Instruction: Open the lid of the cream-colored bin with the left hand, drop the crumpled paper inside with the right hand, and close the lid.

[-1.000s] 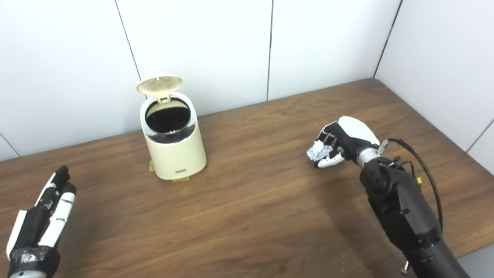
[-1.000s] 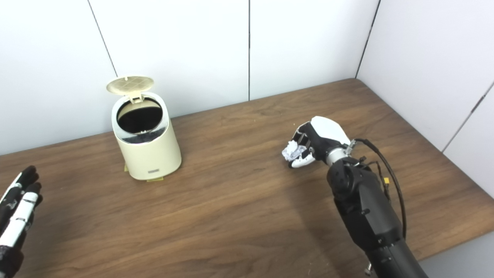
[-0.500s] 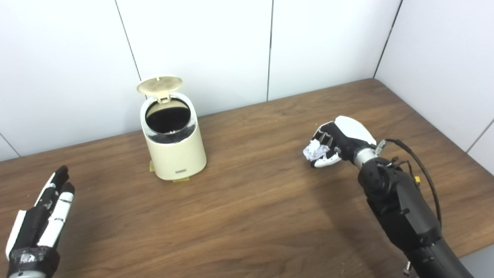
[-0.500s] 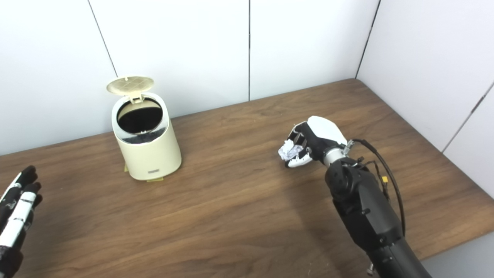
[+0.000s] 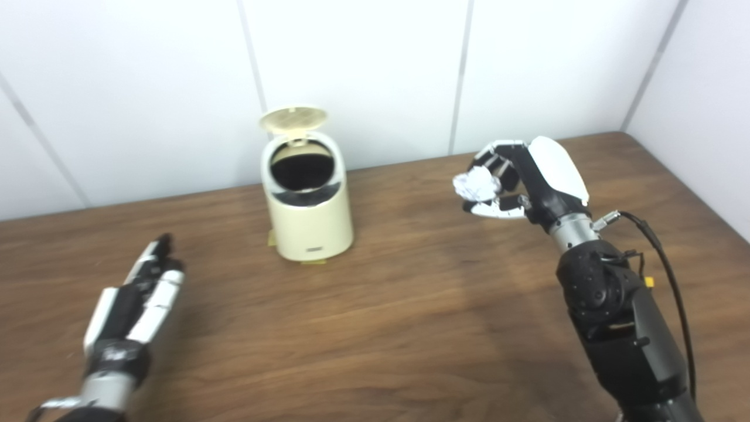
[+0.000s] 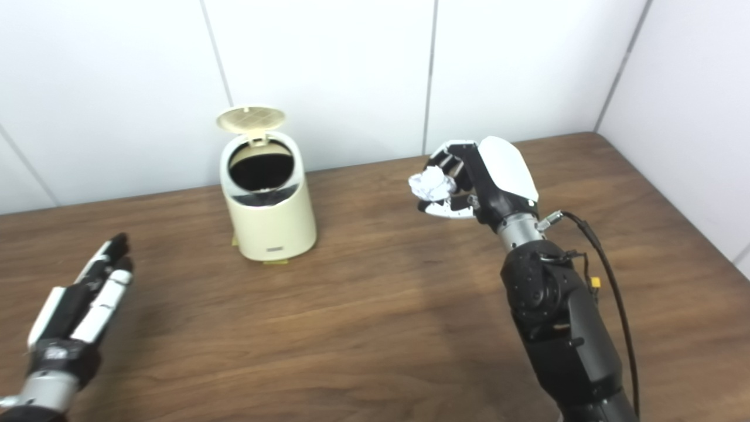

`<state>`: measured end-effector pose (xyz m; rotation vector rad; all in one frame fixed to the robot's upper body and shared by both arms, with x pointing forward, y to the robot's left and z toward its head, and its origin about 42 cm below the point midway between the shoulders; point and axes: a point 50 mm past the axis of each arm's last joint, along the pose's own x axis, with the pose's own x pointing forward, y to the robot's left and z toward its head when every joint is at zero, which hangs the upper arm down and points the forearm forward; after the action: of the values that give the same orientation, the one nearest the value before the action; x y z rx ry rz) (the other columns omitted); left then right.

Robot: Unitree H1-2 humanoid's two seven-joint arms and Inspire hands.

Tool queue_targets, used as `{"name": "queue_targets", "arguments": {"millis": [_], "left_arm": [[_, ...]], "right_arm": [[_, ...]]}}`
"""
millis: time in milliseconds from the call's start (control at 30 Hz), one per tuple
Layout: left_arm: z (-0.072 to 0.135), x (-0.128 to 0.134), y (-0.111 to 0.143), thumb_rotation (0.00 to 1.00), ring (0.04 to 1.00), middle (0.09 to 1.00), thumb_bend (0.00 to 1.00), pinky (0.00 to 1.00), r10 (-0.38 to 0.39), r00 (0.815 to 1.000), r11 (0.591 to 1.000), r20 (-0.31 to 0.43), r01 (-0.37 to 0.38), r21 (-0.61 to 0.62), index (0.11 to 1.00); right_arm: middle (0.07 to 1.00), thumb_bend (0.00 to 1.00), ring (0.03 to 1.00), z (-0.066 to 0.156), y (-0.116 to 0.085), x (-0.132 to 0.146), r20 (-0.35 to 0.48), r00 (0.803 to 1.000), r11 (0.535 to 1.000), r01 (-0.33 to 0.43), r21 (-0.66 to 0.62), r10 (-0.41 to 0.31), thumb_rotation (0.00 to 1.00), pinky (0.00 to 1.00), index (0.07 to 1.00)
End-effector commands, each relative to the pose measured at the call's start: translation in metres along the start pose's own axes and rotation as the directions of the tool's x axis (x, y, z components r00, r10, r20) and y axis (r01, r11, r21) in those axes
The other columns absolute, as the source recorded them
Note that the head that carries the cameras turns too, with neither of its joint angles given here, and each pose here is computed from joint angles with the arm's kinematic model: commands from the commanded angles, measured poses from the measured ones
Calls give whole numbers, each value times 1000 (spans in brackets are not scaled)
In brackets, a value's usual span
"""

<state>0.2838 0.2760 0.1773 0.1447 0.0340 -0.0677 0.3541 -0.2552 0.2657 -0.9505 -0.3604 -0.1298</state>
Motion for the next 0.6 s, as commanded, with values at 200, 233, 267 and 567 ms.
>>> {"name": "queue_targets", "arguments": {"millis": [200, 233, 267, 567], "left_arm": [[-6, -7, -12, 739, 983, 972, 515, 1000, 45, 997, 997, 61, -48, 53, 1000], [-8, -7, -13, 739, 982, 970, 517, 1000, 50, 997, 997, 62, -53, 51, 1000], [-11, -8, -16, 740, 981, 969, 519, 1000, 60, 997, 997, 57, -63, 49, 1000], [-26, -8, -29, 750, 1000, 1000, 526, 991, 81, 996, 997, 47, -81, 2, 992]], "right_arm": [[488, 518, 394, 56, 1, 40, 196, 976, 990, 77, 121, -100, 0, 551, 514], [491, 518, 390, 58, 3, 43, 200, 975, 988, 74, 132, -100, 0, 482, 515], [492, 518, 388, 60, 8, 46, 214, 972, 987, 70, 146, -100, 0, 446, 515], [484, 513, 372, 75, 31, 76, 258, 961, 980, 47, 191, -97, 0, 329, 535]]}}
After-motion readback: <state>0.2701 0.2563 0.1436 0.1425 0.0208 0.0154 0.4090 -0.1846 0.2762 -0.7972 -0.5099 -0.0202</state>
